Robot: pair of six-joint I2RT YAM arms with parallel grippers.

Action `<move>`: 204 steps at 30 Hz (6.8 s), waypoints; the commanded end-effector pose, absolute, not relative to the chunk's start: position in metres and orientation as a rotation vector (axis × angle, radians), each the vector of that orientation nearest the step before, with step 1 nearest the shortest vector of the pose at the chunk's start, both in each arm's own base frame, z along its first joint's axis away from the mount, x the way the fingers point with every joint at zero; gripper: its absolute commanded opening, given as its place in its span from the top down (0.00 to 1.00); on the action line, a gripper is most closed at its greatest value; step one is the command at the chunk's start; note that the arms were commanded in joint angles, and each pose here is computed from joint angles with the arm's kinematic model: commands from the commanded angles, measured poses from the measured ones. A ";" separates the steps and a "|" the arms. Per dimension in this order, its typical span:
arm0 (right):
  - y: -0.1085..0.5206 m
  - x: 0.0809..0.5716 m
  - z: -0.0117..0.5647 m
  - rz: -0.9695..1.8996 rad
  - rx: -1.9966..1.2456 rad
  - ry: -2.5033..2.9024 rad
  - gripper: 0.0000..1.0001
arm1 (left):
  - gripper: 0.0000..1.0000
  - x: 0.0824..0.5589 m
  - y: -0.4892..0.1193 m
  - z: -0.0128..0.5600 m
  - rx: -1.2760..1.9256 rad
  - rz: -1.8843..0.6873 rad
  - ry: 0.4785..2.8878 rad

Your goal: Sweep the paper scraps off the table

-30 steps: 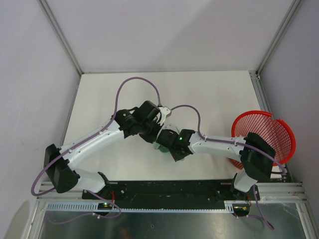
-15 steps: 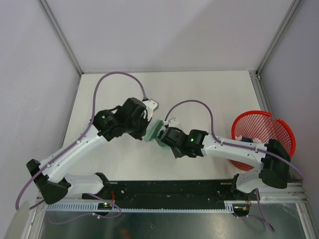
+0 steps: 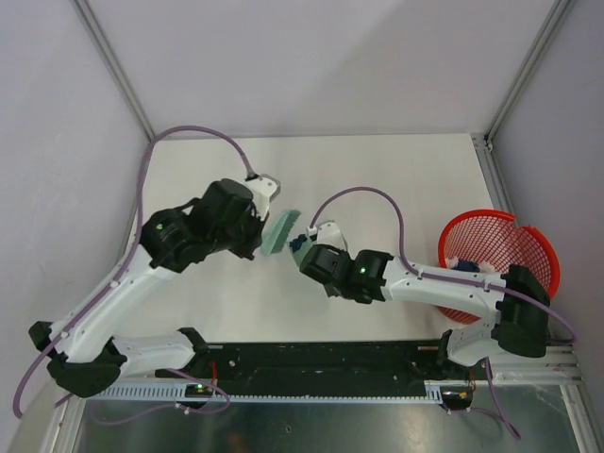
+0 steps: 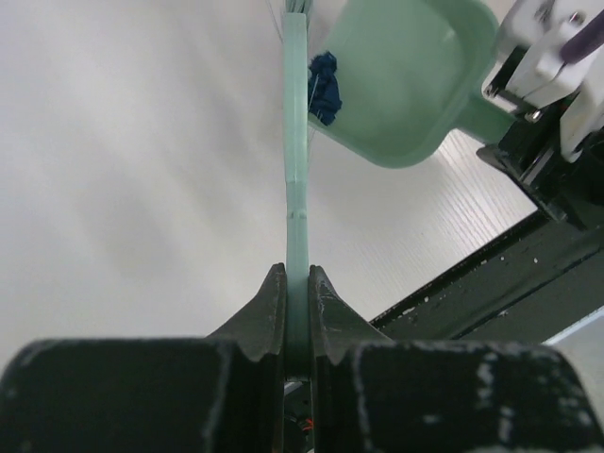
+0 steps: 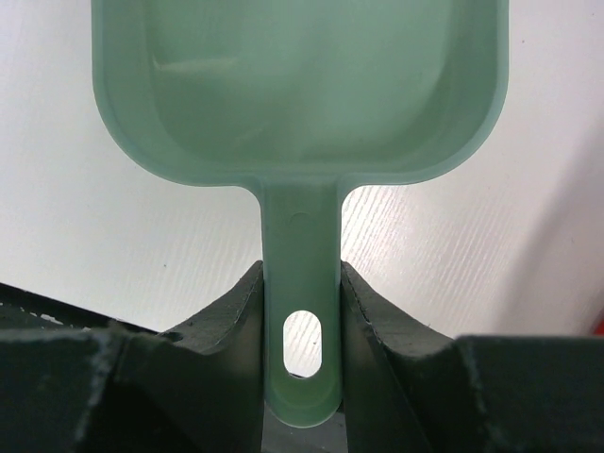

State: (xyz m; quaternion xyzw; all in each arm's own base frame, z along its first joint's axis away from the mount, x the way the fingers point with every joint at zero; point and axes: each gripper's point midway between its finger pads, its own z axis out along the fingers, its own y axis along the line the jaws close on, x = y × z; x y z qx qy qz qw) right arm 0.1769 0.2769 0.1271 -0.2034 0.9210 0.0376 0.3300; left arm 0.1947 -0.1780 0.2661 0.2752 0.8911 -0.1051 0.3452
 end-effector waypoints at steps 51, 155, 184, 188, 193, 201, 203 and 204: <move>0.113 0.142 0.258 0.364 0.135 2.212 1.00 | 1.00 0.202 -0.085 0.222 0.218 -0.097 2.110; 0.125 0.167 0.368 0.626 0.376 1.815 1.00 | 1.00 0.202 -0.087 0.219 0.223 -0.105 2.111; 0.265 0.200 0.108 0.083 0.261 2.653 1.00 | 1.00 0.203 -0.085 0.219 0.191 -0.098 2.110; 0.278 0.197 0.090 0.083 0.198 2.697 1.00 | 1.00 0.203 -0.085 0.219 0.193 -0.097 2.111; 0.289 0.189 0.069 0.061 0.102 2.735 1.00 | 1.00 0.203 -0.086 0.219 0.196 -0.098 2.114; 0.298 0.179 0.046 0.088 0.044 2.764 1.00 | 1.00 0.204 -0.086 0.218 0.198 -0.096 2.117; 0.303 0.179 0.046 0.123 0.039 2.766 1.00 | 1.00 0.204 -0.086 0.217 0.198 -0.094 2.118; 0.307 0.180 0.047 0.145 0.041 2.768 1.00 | 1.00 0.204 -0.086 0.218 0.198 -0.094 2.117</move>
